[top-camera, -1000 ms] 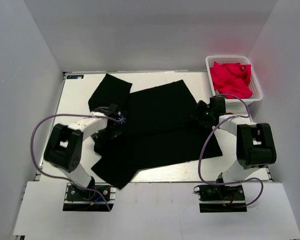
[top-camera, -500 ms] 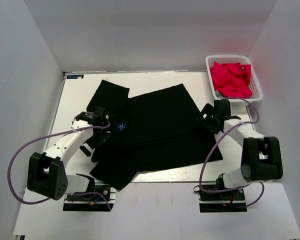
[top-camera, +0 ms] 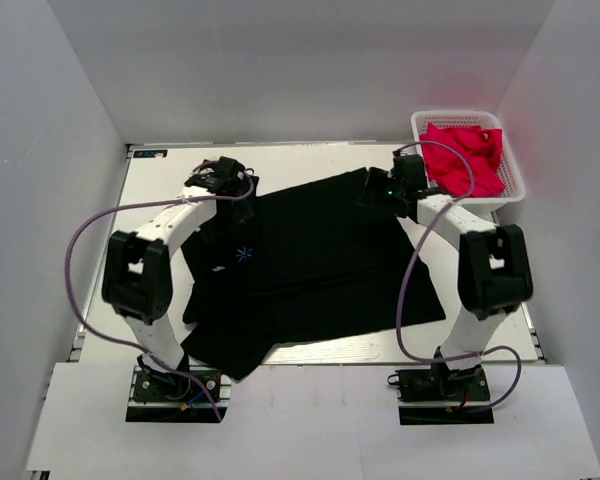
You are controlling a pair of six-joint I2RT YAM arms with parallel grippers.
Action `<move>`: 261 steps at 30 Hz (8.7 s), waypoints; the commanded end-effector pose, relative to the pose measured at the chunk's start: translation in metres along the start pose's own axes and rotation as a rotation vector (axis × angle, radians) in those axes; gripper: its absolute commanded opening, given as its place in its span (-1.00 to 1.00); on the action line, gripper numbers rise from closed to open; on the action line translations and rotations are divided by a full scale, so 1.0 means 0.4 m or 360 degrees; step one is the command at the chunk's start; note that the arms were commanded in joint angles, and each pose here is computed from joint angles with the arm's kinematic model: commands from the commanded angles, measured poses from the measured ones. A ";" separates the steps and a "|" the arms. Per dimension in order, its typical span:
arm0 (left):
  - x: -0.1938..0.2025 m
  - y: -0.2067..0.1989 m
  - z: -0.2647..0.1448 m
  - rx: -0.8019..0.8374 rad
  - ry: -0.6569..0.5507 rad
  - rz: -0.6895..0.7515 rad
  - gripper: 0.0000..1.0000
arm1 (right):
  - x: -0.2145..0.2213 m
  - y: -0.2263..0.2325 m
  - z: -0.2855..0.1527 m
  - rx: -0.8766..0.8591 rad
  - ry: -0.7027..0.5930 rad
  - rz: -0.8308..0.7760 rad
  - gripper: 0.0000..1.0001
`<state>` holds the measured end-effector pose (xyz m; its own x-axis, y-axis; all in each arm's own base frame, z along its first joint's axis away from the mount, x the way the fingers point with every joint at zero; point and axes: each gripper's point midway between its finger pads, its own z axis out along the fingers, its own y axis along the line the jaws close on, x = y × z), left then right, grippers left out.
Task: Fold and stack the t-shirts
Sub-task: Flatten out the tshirt
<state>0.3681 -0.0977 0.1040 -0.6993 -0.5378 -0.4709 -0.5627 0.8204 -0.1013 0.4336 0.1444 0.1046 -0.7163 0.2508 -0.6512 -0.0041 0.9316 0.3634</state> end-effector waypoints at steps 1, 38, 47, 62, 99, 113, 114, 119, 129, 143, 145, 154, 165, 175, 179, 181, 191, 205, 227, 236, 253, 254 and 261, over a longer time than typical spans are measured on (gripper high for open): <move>0.005 -0.038 0.046 0.0042 0.0070 0.0117 1.00 | -0.047 0.079 0.058 -0.0197 0.0017 -0.0087 0.81; 0.027 0.267 0.031 -0.0335 -0.0014 -0.0144 0.05 | 0.064 -0.129 0.178 0.0100 0.0266 0.0269 0.81; -0.077 0.013 0.017 0.0323 -0.0103 0.0096 1.00 | 0.063 -0.133 0.182 0.0083 0.0277 0.0264 0.81; -0.063 -0.085 0.237 0.0217 0.0103 0.0336 0.21 | 0.022 -0.169 0.210 0.0195 0.0260 0.0322 0.81; -0.236 0.380 0.158 -0.0718 -0.0082 0.0011 1.00 | -0.111 -0.194 0.134 0.0228 0.0094 0.0161 0.81; -0.255 -0.117 0.052 0.0798 -0.0120 0.0319 1.00 | -0.110 -0.029 0.044 0.0032 0.0045 -0.0278 0.81; -0.245 -0.140 0.093 0.0786 -0.0077 0.0336 1.00 | -0.085 -0.030 0.060 0.0026 0.0100 -0.0294 0.81; -0.165 -0.184 0.221 0.0568 0.0106 0.0457 1.00 | -0.060 -0.015 0.117 0.0049 0.0182 -0.0347 0.81; -0.181 -0.214 0.408 0.0285 0.0126 0.0507 1.00 | 0.019 -0.107 0.261 0.0405 0.0473 -0.0194 0.81; -0.518 -0.553 0.443 0.1090 -0.0689 0.0385 1.00 | -0.243 0.007 0.434 0.0029 -0.0172 -0.0225 0.81; -0.578 -0.581 0.405 0.1147 -0.0844 0.0341 1.00 | -0.309 0.049 0.406 -0.0034 -0.0295 -0.0298 0.81; -0.698 -0.540 0.024 0.1206 -0.1057 0.0370 1.00 | -0.458 0.227 0.141 -0.0260 -0.0478 -0.0541 0.81; -0.185 -0.152 -0.218 0.1029 -0.0454 0.0168 1.00 | 0.009 0.087 -0.115 -0.0246 -0.0086 -0.0177 0.81; 0.222 0.158 -0.149 0.0846 -0.0045 -0.0150 1.00 | 0.146 0.041 -0.184 -0.0265 -0.0034 -0.0025 0.81; 0.284 0.212 -0.058 0.0659 0.0021 -0.0185 1.00 | 0.179 0.044 -0.184 -0.0311 0.0019 -0.0008 0.81; 0.322 0.234 -0.020 0.0541 0.0110 -0.0176 1.00 | 0.199 0.033 -0.182 -0.0299 0.0046 0.0003 0.81; 0.507 0.424 -0.033 -0.0166 0.0592 -0.0328 1.00 | 0.274 -0.012 -0.184 -0.0223 0.0122 0.0060 0.81; 0.479 0.374 -0.240 -0.0026 0.0764 -0.0342 1.00 | 0.294 -0.030 -0.189 -0.0186 0.0152 0.0033 0.81; -0.102 -0.028 0.218 -0.0114 0.0003 0.0060 1.00 | 0.109 -0.138 0.059 0.0312 0.0258 -0.0107 0.81; -0.153 -0.079 0.417 -0.0098 0.0080 0.0136 1.00 | 0.088 -0.150 0.169 0.0363 0.0342 -0.0170 0.81; -0.231 -0.016 0.079 0.0034 -0.0096 0.0073 1.00 | -0.053 0.035 0.019 -0.0024 0.0103 -0.0262 0.81; -0.170 0.031 0.023 0.0054 -0.0062 0.0029 1.00 | -0.021 0.030 0.010 -0.0031 0.0137 -0.0257 0.81; 0.172 0.312 -0.063 -0.0266 0.0399 -0.0128 1.00 | 0.112 -0.010 -0.089 0.0010 0.0164 -0.0115 0.81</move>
<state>0.3049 -0.0412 0.1130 -0.7008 -0.5845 -0.4090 -0.5967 0.7945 -0.1130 0.3895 0.1461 0.1094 -0.7712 0.1018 -0.6284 -0.1045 0.9535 0.2827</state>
